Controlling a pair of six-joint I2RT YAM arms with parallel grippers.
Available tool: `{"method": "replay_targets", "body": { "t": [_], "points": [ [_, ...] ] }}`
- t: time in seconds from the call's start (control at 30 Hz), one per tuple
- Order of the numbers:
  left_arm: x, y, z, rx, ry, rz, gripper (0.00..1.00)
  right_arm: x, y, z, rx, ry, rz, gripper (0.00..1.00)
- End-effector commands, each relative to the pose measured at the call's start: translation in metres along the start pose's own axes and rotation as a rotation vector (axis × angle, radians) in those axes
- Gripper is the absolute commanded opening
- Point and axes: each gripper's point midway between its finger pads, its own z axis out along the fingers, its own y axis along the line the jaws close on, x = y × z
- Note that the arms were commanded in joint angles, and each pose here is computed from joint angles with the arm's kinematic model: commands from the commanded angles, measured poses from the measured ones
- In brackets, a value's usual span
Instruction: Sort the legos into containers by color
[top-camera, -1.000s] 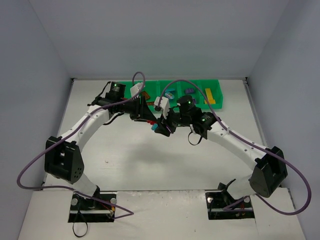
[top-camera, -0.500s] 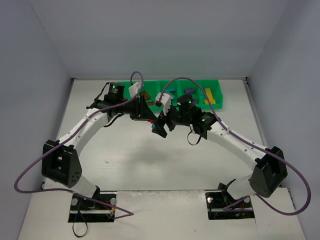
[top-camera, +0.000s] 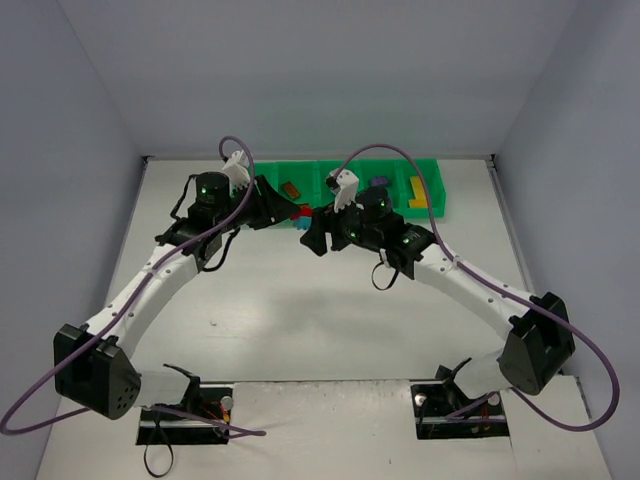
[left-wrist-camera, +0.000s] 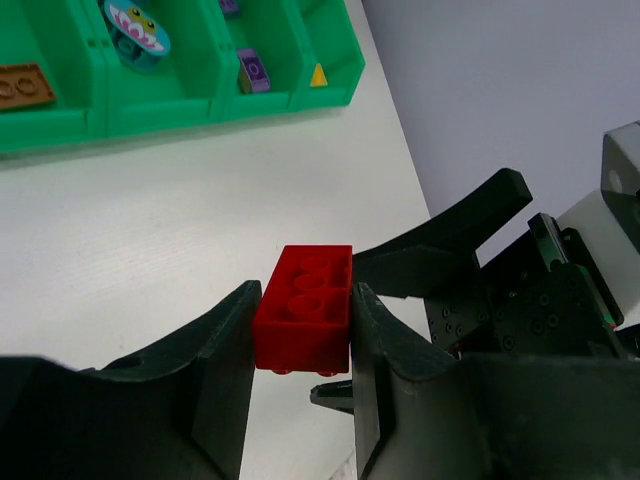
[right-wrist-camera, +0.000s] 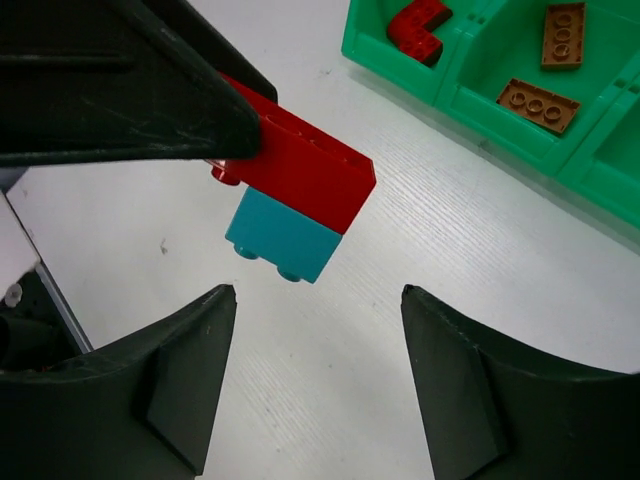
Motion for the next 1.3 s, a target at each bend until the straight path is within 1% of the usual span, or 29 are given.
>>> {"method": "replay_targets", "body": {
  "t": [0.0,0.3,0.4,0.47,0.5,0.53,0.6,0.73,0.77,0.83,0.87,1.07,1.27],
  "points": [
    [-0.032,-0.033,-0.005,0.055,-0.163,0.038,0.10,-0.035,0.003,0.001,0.018,-0.142,0.073,0.62],
    [-0.024,-0.038,-0.005,0.037,-0.186,0.048,0.10,-0.054,0.003,0.008,0.037,-0.186,0.111,0.62],
    [-0.021,-0.040,-0.005,0.040,-0.185,0.050,0.10,-0.055,0.001,0.010,0.046,-0.189,0.112,0.59],
    [-0.019,-0.040,-0.005,0.040,-0.179,0.050,0.10,-0.056,0.001,0.011,0.048,-0.197,0.112,0.48],
    [-0.018,-0.039,-0.004,0.039,-0.176,0.049,0.10,-0.055,0.000,0.010,0.052,-0.200,0.112,0.38],
    [-0.016,-0.038,-0.003,0.036,-0.172,0.046,0.10,-0.058,0.000,0.010,0.049,-0.212,0.113,0.33],
    [-0.014,-0.036,-0.003,0.031,-0.171,0.042,0.10,-0.057,0.003,0.010,0.030,-0.213,0.103,0.29],
    [-0.008,-0.033,-0.001,0.026,-0.164,0.030,0.10,-0.060,0.006,0.009,0.011,-0.236,0.087,0.29],
    [-0.007,-0.032,0.000,0.022,-0.162,0.026,0.10,-0.059,0.006,0.009,0.009,-0.240,0.081,0.23],
    [-0.005,-0.028,0.000,0.012,-0.162,0.019,0.10,-0.059,0.007,0.007,0.001,-0.251,0.062,0.06],
    [-0.004,-0.027,0.000,0.007,-0.162,0.019,0.10,-0.059,0.007,0.006,0.003,-0.253,0.051,0.00],
    [-0.015,-0.019,-0.005,-0.049,-0.211,0.034,0.10,-0.036,0.003,0.004,0.004,-0.208,0.014,0.00],
    [-0.029,-0.015,-0.003,-0.089,-0.246,0.065,0.09,0.010,-0.005,0.003,0.015,-0.099,-0.001,0.00]
  ]
}}
